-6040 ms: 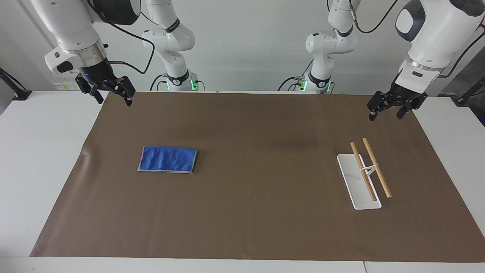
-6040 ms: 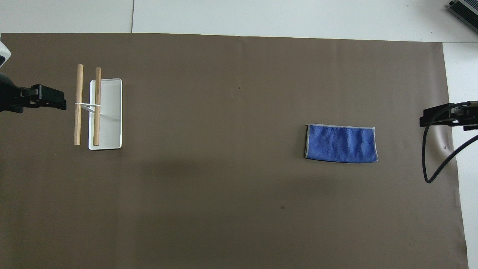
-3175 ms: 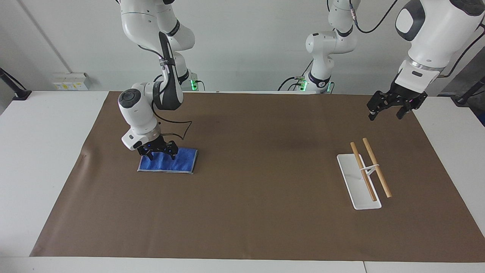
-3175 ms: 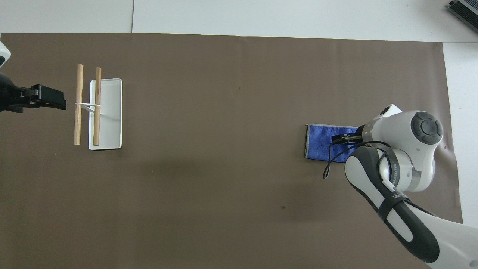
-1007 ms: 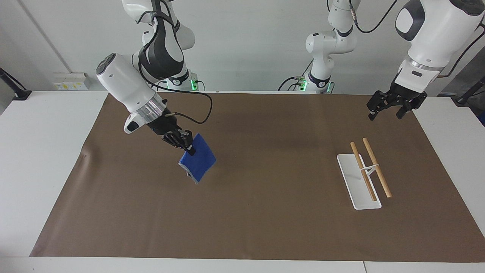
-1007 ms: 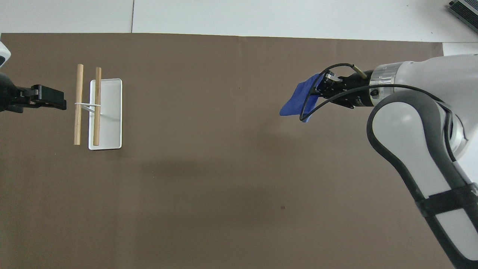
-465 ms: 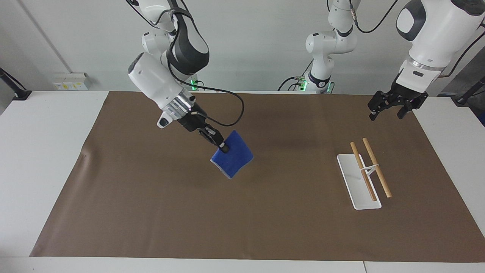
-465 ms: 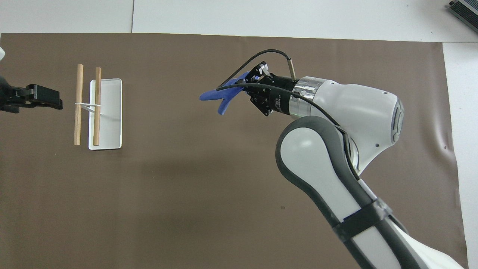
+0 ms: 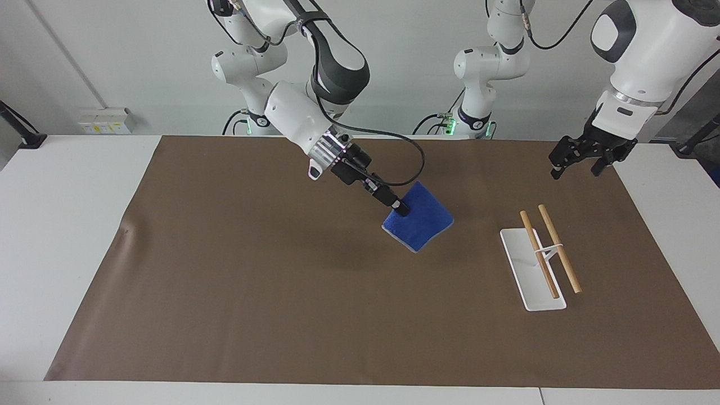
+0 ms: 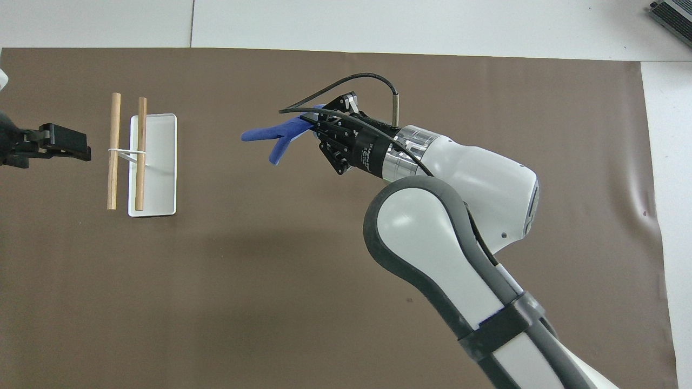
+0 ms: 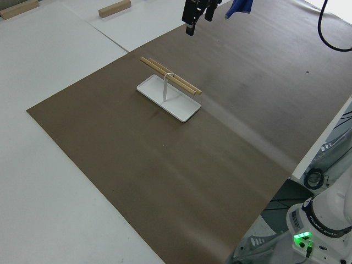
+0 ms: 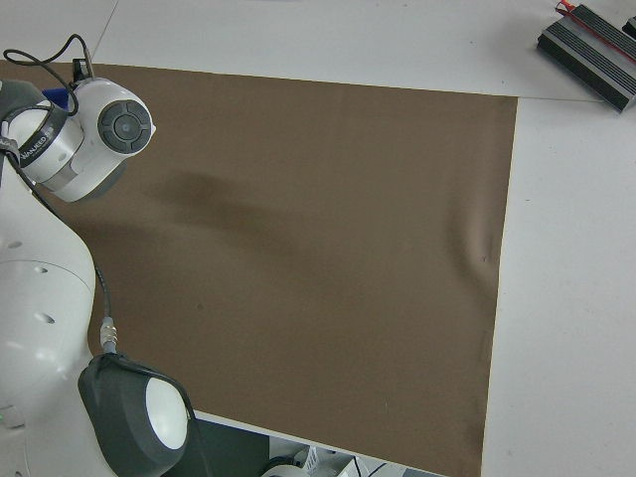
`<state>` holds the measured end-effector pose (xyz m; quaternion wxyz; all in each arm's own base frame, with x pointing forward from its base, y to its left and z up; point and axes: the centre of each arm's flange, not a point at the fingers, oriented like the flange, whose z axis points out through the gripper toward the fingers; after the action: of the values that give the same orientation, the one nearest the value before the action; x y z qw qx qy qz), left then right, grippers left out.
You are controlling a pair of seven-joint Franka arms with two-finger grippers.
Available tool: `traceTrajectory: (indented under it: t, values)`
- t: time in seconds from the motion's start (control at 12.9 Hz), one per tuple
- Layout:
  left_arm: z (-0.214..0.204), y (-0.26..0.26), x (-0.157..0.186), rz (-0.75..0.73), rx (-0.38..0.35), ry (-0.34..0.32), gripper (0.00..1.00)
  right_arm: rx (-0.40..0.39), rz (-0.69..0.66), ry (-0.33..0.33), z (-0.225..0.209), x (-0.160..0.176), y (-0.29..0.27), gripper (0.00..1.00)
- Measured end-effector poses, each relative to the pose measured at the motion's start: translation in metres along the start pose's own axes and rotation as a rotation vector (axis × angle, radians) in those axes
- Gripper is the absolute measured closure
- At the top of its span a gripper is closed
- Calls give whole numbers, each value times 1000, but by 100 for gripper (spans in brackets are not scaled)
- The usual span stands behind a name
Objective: Right arm passes towel to left arm to hang
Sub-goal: 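Hold the towel with the right gripper while the left gripper approaches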
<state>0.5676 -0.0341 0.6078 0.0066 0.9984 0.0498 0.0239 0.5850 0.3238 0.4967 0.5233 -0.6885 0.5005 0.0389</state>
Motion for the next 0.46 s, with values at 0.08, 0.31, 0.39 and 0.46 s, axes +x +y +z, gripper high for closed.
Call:
traceTrajectory:
  t: [0.08,0.31,0.39,0.46]
  values:
    - [3,2,-4,-50,2,-8,0,11,12,0,-1,-2,-2,96]
    - [6,13,-13,-161,5,-15,0,10,23,1,1,0,-2,96]
    - [6,16,-14,-211,5,-13,0,9,23,2,1,0,-1,96]
    - [8,18,-14,-274,1,2,0,9,24,2,2,0,-1,96]
